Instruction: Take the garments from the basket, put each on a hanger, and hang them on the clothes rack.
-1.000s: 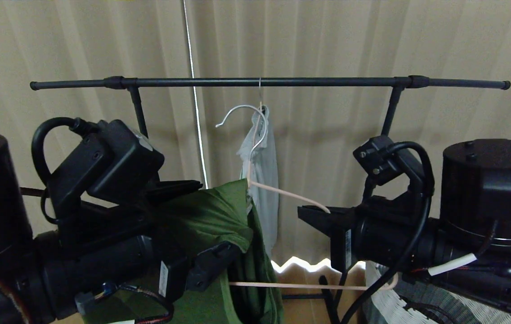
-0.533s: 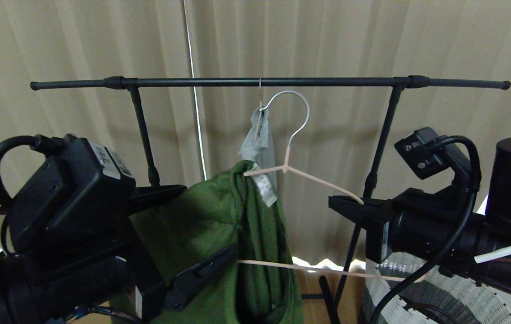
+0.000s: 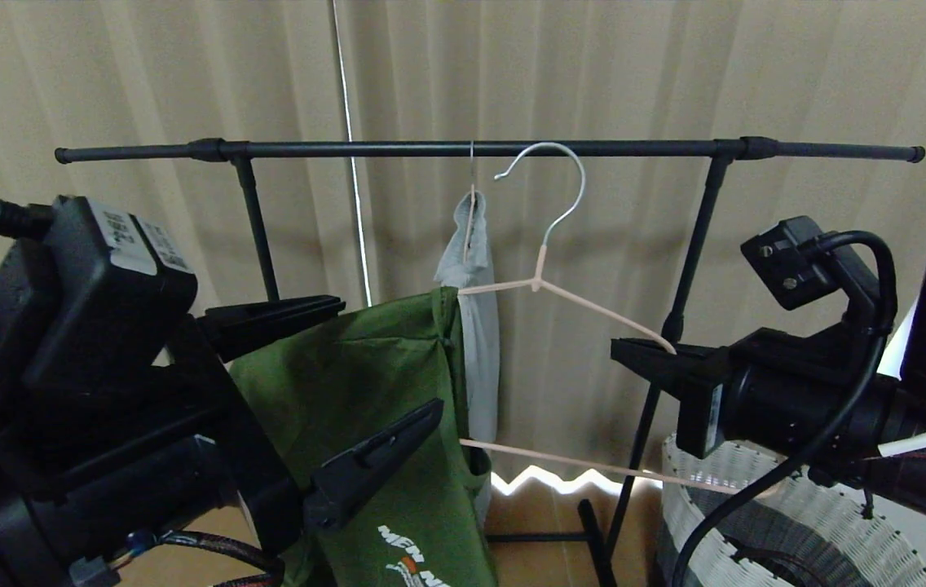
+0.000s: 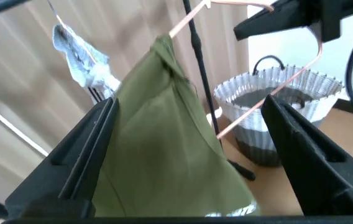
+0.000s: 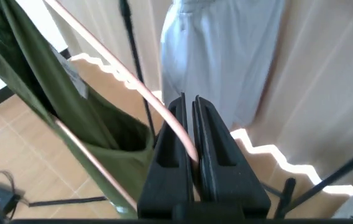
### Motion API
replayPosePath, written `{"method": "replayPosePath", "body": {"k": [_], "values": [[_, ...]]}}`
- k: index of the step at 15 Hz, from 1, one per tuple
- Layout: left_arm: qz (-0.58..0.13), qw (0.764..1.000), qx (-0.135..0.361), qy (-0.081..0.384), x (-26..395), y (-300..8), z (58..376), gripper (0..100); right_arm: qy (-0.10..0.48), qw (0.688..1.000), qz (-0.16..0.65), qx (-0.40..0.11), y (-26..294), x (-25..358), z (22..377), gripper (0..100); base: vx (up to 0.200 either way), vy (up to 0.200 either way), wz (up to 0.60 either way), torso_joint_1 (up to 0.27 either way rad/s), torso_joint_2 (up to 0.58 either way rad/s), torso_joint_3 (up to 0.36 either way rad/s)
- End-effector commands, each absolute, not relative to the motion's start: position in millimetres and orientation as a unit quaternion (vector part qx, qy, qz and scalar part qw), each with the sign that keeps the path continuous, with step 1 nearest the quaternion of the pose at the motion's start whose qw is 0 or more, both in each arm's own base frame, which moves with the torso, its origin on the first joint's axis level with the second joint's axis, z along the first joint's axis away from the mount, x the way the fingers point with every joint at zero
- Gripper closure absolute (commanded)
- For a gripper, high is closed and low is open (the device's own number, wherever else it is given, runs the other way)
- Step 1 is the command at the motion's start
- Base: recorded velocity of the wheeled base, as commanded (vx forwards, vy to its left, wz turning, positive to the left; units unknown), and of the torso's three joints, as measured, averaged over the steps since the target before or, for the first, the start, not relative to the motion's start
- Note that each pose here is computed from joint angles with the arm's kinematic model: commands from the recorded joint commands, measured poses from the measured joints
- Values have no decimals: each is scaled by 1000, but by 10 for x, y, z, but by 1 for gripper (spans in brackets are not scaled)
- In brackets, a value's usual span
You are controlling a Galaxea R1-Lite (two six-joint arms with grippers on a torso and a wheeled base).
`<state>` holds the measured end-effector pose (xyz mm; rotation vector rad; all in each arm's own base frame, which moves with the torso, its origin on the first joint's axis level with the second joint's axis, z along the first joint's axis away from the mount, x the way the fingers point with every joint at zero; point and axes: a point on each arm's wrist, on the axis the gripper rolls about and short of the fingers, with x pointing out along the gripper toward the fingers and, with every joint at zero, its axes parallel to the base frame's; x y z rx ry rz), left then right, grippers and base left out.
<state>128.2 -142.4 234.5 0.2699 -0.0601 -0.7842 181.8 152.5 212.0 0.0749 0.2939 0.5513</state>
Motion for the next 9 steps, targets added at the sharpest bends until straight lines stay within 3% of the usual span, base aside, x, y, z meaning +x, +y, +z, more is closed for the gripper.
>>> {"method": "replayPosePath", "body": {"k": [1, 5, 7, 9], "values": [[-364, 920, 135, -56, 1258, -1321, 2437, 0, 136, 958, 252, 30, 1408, 1840, 2137, 100, 0, 0, 0, 0, 0, 0], [-300, 916, 254, -77, 1419, -1154, 2406, 0, 133, 962, 240, -19, 1259, 1817, 2029, 100, 0, 0, 0, 0, 0, 0], [-306, 902, 298, -67, 1490, -1224, 2310, 0, 125, 962, 242, -23, 1273, 1836, 2028, 100, 0, 0, 0, 0, 0, 0], [-334, 888, 310, -58, 1530, -1345, 2223, 0, 128, 961, 244, -33, 1294, 1860, 1998, 100, 0, 0, 0, 0, 0, 0]]}}
